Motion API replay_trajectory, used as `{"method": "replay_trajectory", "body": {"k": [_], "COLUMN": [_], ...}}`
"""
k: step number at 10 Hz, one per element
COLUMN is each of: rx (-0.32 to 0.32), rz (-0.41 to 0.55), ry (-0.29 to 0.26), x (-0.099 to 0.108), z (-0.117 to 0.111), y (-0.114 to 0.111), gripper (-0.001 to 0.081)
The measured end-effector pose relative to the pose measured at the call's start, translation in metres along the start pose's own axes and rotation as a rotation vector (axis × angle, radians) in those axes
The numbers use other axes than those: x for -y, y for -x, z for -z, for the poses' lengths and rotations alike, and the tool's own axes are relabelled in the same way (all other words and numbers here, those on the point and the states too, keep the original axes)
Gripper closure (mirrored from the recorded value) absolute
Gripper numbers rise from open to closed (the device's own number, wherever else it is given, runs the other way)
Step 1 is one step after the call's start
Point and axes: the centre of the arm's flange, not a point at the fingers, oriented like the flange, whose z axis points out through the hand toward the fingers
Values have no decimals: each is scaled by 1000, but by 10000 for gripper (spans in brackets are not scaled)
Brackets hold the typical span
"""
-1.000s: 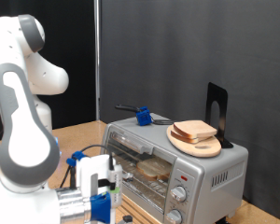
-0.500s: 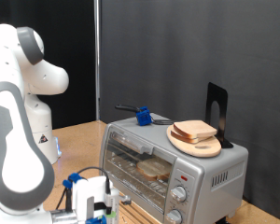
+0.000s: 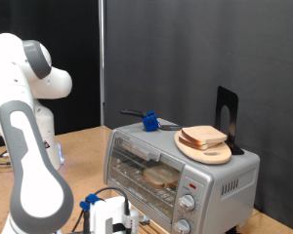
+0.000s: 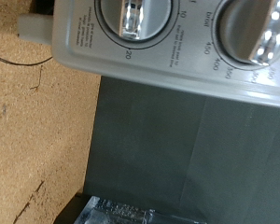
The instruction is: Make a piece of toast with the oven
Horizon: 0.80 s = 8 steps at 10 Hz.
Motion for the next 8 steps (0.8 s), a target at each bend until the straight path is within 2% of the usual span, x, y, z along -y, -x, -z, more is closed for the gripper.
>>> {"method": "replay_trajectory", "body": {"k": [8], "rx": [49], "rz": [48], "ry": [7], "x": [-4], "z": [-53], "y": [7], "gripper": [1]}}
